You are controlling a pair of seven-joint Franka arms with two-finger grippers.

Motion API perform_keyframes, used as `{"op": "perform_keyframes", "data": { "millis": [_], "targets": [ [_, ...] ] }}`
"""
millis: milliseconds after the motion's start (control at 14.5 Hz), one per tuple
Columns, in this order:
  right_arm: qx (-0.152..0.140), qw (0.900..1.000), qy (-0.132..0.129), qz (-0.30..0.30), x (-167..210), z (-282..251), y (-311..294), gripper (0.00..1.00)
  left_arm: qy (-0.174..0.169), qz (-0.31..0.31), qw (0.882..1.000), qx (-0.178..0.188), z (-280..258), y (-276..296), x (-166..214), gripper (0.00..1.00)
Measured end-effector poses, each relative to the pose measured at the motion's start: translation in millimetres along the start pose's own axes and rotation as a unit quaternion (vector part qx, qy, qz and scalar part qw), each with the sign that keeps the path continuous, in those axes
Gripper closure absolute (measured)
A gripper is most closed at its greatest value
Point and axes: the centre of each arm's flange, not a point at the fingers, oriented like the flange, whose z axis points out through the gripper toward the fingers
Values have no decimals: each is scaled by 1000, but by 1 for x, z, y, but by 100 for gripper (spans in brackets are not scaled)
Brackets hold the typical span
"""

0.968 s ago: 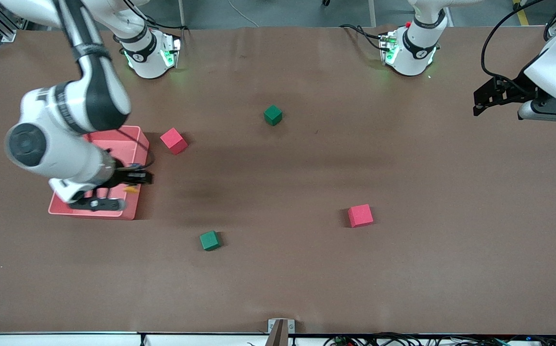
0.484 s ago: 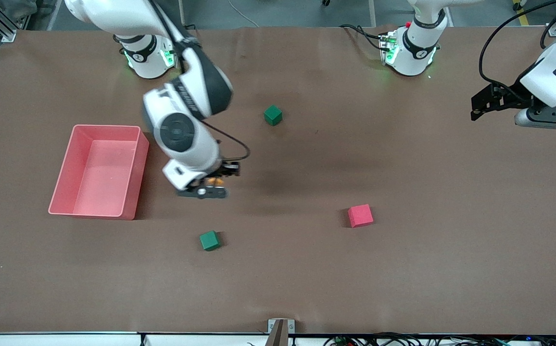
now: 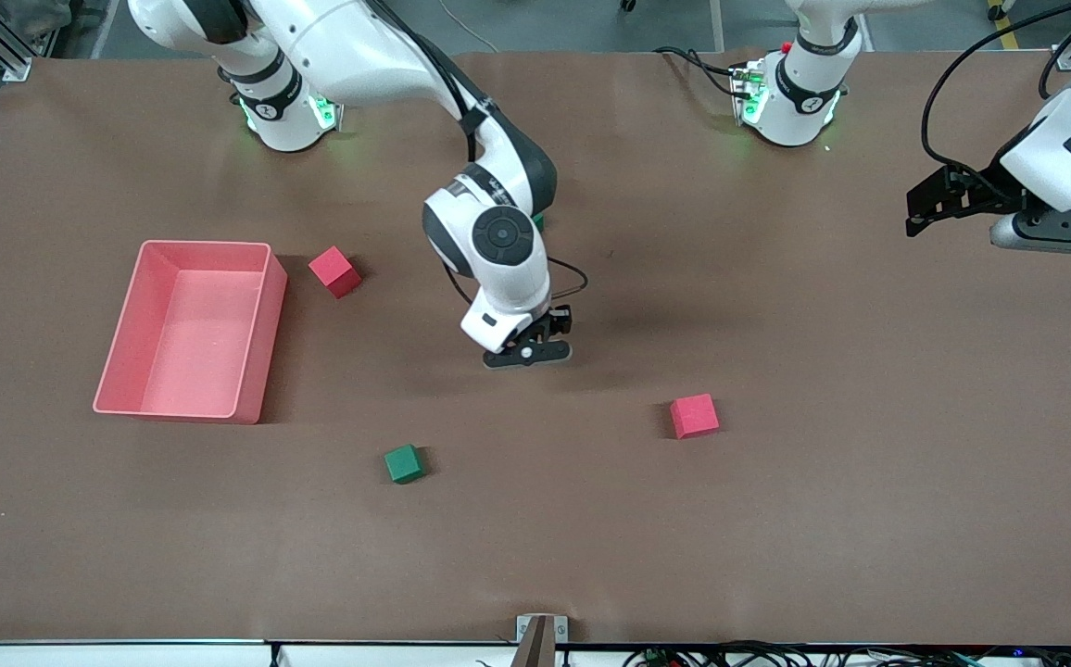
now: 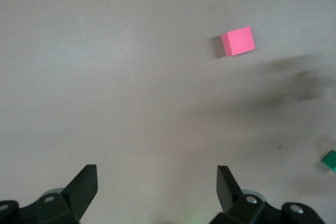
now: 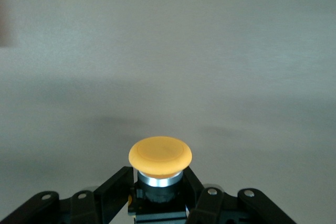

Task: Place and upright button with both arms
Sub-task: 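Carry the button to mid-table, set it down, open the right gripper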

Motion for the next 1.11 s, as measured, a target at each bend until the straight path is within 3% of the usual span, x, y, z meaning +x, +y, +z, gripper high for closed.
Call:
{"op": "perform_keyframes", "data": {
  "millis": [276, 760, 829, 1106],
  "targets": [
    [-2, 1000, 15, -26, -14, 48, -21, 56, 2, 0, 1000, 0, 0, 0, 0, 0],
    [4, 999, 25, -49, -32, 74, -49, 55, 2, 0, 1000, 0, 0, 0, 0, 0],
    [4, 998, 25, -51, -34, 77, -50, 50, 2, 0, 1000, 0, 0, 0, 0, 0],
    [11, 998, 43, -49, -23, 62, -52, 14, 2, 0, 1000, 0, 0, 0, 0, 0]
  ]
}}
